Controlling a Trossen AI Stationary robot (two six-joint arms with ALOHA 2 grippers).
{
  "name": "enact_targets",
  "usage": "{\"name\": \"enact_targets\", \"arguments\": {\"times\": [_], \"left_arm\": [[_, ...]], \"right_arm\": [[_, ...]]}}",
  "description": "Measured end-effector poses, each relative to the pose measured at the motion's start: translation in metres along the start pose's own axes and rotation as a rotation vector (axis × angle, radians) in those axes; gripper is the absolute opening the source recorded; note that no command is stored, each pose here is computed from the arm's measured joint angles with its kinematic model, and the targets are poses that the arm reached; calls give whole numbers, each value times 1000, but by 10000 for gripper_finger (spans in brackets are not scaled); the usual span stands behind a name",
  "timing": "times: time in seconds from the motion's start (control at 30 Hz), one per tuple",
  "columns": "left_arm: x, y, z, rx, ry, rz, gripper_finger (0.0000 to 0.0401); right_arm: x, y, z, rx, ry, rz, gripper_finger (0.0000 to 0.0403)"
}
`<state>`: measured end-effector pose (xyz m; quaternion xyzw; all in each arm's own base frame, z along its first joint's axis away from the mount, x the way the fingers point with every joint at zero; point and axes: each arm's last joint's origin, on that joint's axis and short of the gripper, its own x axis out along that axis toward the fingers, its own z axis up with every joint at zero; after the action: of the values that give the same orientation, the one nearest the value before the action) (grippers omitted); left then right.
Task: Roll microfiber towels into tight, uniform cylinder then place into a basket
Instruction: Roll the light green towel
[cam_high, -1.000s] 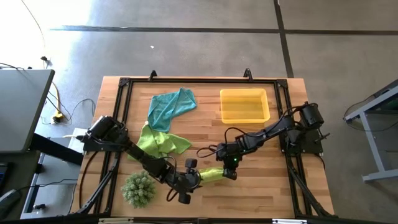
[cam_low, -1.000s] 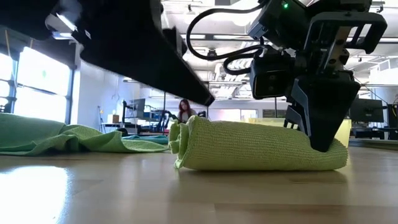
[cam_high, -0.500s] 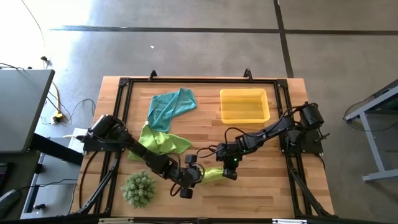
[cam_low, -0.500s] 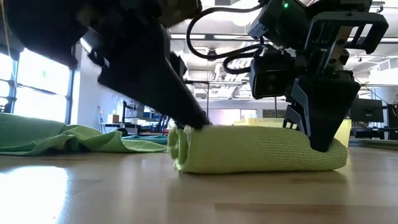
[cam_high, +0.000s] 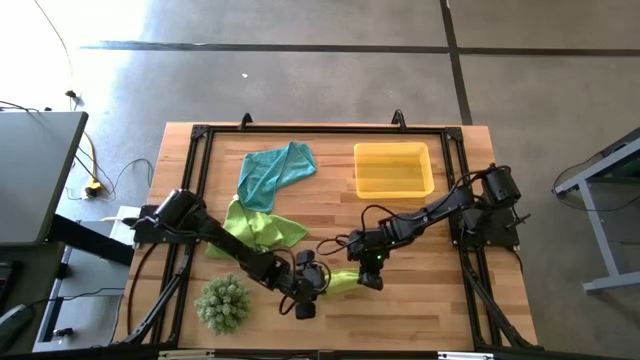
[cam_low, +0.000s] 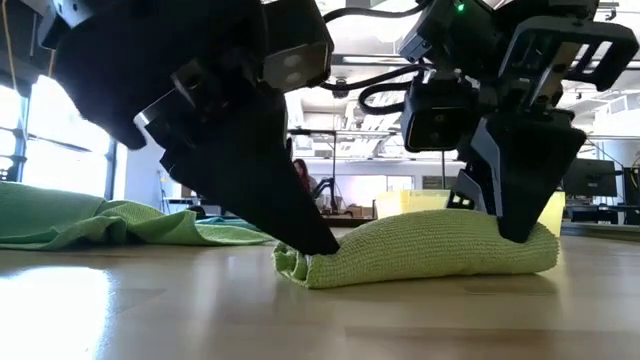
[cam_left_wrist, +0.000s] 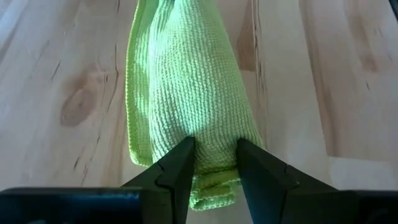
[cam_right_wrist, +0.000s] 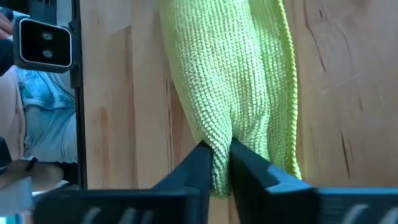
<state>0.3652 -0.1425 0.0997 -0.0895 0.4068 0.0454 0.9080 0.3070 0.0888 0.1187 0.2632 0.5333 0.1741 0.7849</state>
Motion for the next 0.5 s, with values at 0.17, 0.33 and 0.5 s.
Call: {"name": "enact_targets", "arguments": {"times": [0.17,0.33,0.5], "left_arm": [[0,0,-1,-35,33,-29,115],[0,0,-2,-45,39,-38,115],[1,2,-1,-71,45,-44,115]], "right_arm": [[-12,0,2,12,-7,6,133],[-36,12,4,-50,-51,5,166],[-54,39,-1,-281,-161,-81,169]]}}
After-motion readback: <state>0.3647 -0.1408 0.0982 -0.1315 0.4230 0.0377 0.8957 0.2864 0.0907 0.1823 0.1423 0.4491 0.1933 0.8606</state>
